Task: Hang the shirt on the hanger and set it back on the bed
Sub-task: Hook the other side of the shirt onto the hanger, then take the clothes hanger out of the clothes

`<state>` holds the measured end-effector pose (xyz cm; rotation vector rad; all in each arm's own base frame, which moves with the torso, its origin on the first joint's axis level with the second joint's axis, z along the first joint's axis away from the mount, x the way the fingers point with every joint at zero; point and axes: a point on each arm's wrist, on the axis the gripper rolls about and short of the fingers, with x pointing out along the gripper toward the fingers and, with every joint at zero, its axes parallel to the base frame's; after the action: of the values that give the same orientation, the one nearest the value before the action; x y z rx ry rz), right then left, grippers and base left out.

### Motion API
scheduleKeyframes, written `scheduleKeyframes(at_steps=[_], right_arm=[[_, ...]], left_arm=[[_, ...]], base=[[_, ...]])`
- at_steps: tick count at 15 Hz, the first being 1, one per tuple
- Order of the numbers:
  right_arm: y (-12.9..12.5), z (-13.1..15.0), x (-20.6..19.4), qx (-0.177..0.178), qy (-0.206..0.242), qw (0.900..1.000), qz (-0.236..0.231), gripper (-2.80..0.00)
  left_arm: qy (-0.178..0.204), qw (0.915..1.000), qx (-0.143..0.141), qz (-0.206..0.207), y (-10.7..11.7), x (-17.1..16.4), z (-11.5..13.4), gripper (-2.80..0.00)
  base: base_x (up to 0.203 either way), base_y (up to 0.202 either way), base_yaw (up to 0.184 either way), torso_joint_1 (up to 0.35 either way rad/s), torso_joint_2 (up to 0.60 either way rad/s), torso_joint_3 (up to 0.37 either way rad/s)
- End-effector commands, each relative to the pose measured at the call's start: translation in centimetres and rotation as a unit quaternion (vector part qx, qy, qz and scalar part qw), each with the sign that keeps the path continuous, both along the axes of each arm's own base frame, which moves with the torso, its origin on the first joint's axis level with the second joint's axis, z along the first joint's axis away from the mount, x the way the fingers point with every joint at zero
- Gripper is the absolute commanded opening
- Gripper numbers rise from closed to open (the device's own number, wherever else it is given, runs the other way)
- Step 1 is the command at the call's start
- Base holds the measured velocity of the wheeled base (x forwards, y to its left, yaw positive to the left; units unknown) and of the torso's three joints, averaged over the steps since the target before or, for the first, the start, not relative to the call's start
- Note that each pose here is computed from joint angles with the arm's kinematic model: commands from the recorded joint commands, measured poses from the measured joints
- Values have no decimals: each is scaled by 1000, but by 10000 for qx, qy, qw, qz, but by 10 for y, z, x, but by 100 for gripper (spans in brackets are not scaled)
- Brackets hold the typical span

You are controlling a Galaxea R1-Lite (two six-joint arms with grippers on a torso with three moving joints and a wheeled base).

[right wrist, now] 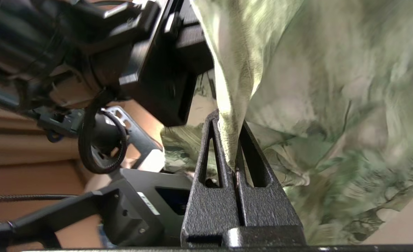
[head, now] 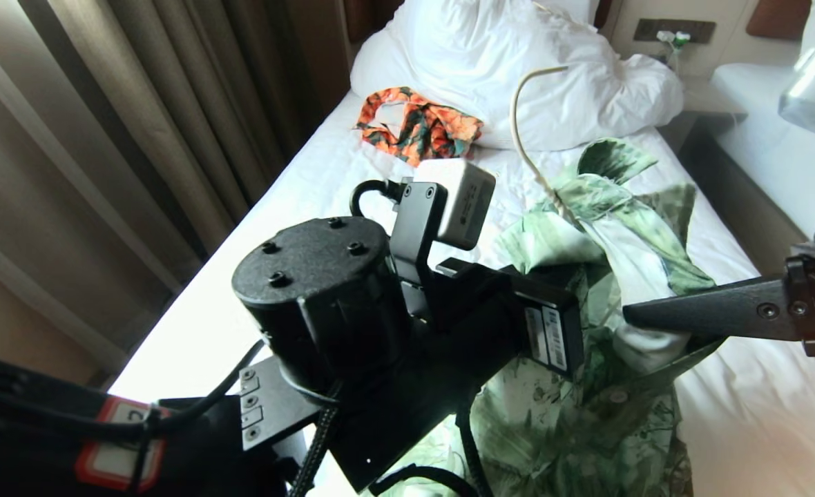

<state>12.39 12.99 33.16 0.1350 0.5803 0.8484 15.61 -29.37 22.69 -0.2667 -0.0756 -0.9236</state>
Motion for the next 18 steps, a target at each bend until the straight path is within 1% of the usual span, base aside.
scheduleKeyframes(at_steps=[1, 3, 5, 6, 7, 11, 13, 16, 17, 18], right_arm=[[-4, 4, -5, -28, -211, 9997, 100, -280], [-6, 5, -7, -80, -371, 9991, 170, -280], [-10, 6, -10, -62, -429, 9989, 183, -280], [-11, 7, -12, -41, -453, 9988, 194, -47], [-12, 8, -13, -35, -480, 9986, 218, 0], [-19, 14, -20, 74, -622, 9977, 264, 0], [-28, 21, -29, 222, -767, 9965, 253, 0], [-42, 51, -42, 677, -1218, 9900, 214, 0], [-45, 60, -46, 816, -1370, 9870, 214, -280], [-47, 67, -47, 902, -1464, 9849, 211, -280]], left_arm=[[83, 9999, -127, -28, -5, 2, -4, -280], [35, 9996, -281, -39, -4, 1, 2, -280], [-57, 9989, -460, -51, -1, -1, 10, -280], [-88, 9986, -521, -62, 1, -3, 14, -280], [-117, 9981, -595, -70, 3, -4, 19, -280], [-293, 9952, -928, -68, 14, -10, 37, -280], [-304, 9950, -954, -60, 15, -11, 39, -280], [-296, 9954, -904, -71, 13, -10, 37, -280], [-277, 9957, -877, -116, 11, -12, 35, -280], [-262, 9959, -851, -139, 9, -13, 33, -280]], base=[[0, 0, 0, 0, 0, 0], [0, 0, 0, 0, 0, 0], [0, 0, 0, 0, 0, 0], [0, 0, 0, 0, 0, 0], [0, 0, 0, 0, 0, 0], [0, 0, 0, 0, 0, 0], [0, 0, 0, 0, 0, 0], [0, 0, 0, 0, 0, 0], [0, 0, 0, 0, 0, 0], [0, 0, 0, 0, 0, 0]])
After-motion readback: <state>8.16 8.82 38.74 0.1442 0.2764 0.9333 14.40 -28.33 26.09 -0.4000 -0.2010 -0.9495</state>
